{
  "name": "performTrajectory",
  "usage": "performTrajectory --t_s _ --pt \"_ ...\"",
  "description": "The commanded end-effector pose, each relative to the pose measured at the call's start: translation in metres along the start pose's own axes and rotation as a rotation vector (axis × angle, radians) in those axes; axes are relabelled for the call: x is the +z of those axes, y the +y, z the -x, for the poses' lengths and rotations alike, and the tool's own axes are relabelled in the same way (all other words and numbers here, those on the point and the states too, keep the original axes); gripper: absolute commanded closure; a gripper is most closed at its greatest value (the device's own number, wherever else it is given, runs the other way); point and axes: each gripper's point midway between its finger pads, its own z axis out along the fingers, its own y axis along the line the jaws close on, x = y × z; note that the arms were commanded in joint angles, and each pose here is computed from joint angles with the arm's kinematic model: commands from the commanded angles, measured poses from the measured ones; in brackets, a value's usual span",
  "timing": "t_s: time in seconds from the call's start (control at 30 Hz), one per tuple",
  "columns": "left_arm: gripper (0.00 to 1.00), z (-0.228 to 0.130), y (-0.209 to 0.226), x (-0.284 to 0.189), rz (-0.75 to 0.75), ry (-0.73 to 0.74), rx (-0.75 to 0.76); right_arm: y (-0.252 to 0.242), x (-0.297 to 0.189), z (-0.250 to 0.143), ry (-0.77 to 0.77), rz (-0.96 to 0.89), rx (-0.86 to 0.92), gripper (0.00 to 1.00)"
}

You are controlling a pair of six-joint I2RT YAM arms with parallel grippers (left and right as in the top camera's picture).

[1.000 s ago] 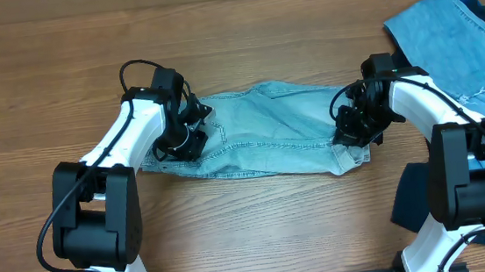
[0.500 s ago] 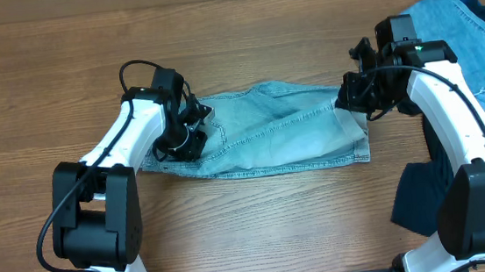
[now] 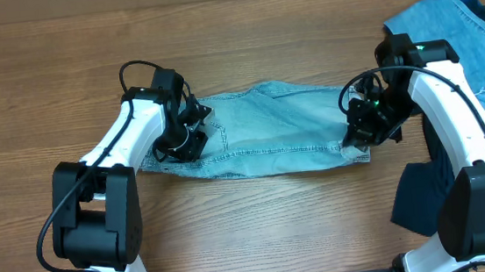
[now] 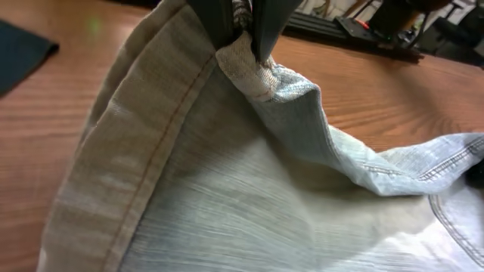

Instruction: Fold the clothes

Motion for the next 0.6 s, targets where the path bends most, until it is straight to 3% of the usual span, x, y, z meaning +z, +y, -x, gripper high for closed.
performTrajectory --t_s 0.0,0.07,0.27,0.3,0.37,0.47,0.53,0.57 --pt "0.94 0.0 0.003 0.002 0.009 0.003 -0.008 0.003 0.007 -0.012 0.002 -0.012 0.001 0.96" --pt "0.94 0.0 0.003 0.002 0.008 0.006 -0.009 0.009 0.028 -0.016 -0.005 -0.027 -0.021 0.96" --pt "0.93 -0.002 0.002 0.002 0.006 0.014 -0.01 -0.028 0.066 -0.043 0.052 -0.168 0.186 0.94" --pt "0.92 -0.002 0.002 0.002 0.006 0.014 -0.01 -0.031 0.065 -0.043 0.046 -0.179 0.212 0.45" --pt "0.92 -0.002 0.002 0.002 0.006 0.014 -0.01 -0.034 0.054 -0.03 -0.012 -0.193 0.257 0.38" --pt "0.91 -0.002 0.002 0.002 0.006 0.014 -0.01 -0.029 0.009 0.006 -0.19 -0.168 0.269 0.13" --pt "0.91 -0.002 0.002 0.002 0.006 0.014 -0.01 -0.044 -0.002 0.02 -0.256 -0.185 0.294 0.11" --pt "0.9 -0.002 0.002 0.002 0.006 0.014 -0.01 -0.051 -0.002 0.028 -0.28 -0.177 0.284 0.17"
